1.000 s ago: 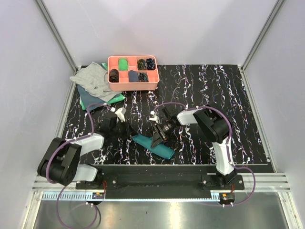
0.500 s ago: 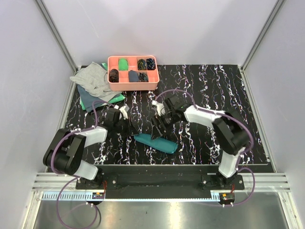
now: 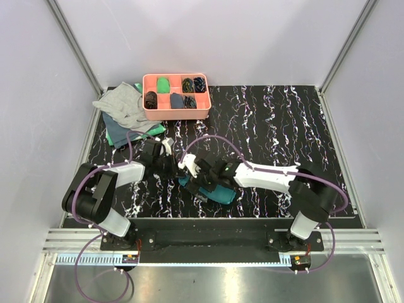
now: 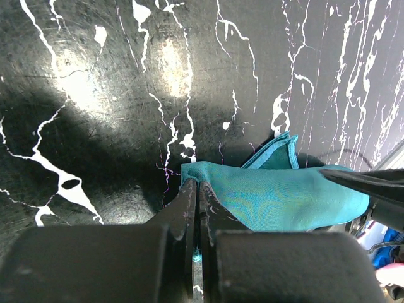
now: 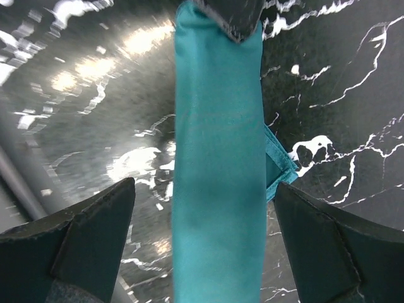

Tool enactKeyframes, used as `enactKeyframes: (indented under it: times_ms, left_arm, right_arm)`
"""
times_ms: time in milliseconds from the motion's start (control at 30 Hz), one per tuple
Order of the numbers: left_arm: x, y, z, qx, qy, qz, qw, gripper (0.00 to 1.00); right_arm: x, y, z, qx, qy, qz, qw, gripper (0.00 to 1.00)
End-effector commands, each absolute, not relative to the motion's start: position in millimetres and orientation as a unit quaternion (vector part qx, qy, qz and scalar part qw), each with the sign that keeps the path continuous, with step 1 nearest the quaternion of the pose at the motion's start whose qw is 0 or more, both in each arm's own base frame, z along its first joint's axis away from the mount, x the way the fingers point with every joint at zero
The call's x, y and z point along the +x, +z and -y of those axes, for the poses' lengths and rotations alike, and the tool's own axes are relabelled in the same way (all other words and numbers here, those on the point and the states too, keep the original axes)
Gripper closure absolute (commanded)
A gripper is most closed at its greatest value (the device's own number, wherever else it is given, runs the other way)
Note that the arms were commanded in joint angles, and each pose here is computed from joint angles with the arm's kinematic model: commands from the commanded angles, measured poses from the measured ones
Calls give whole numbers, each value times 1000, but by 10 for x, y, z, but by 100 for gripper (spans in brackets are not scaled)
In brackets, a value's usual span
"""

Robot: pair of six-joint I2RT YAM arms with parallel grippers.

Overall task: Fold the napkin, place the utensils inside, and roll it up
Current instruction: Roll the napkin with the utensil

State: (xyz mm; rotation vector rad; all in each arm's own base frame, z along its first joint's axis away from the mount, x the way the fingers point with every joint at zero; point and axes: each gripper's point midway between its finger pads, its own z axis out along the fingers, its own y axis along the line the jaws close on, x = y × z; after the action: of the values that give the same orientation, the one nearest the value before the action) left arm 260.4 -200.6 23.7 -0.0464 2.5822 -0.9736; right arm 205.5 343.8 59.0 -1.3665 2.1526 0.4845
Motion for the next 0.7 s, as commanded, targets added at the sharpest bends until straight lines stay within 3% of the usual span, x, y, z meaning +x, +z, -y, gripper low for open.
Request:
enactKeyframes:
  times_ms: [0,233,333,367,467,533,667]
  left_arm:
    - [2624,267,2029,-2,-350,-918,185,100]
    - [2640,299,2042,2,-353,-917,188,100]
    - [2654,337,2052,4,-356,-915,192,99]
    - [2671,357,2056,4,-357,-914,195,96]
    - [2734,439,2057,1,-357,-910,209,77]
    - [2813,516,2052,-1,-355,-908,224,63]
    - [2897,647,2006,-14,-350,-905,240,43]
  right_arm:
    - [2206,419,-3425,-529,112,-789,292,0]
    - [2229,206,-3363,-531,82,-801,265,3]
    - [2157,87,-3308,-526,75,-815,230,16]
    - [2119,31,-3275,-525,72,-821,213,27]
    - [2033,-14,-3244,-504,78,-840,184,44]
    - [1993,-45,-3240,-485,79,-853,173,48]
    - [1898,-116,-3174,-448,68,-881,134,49]
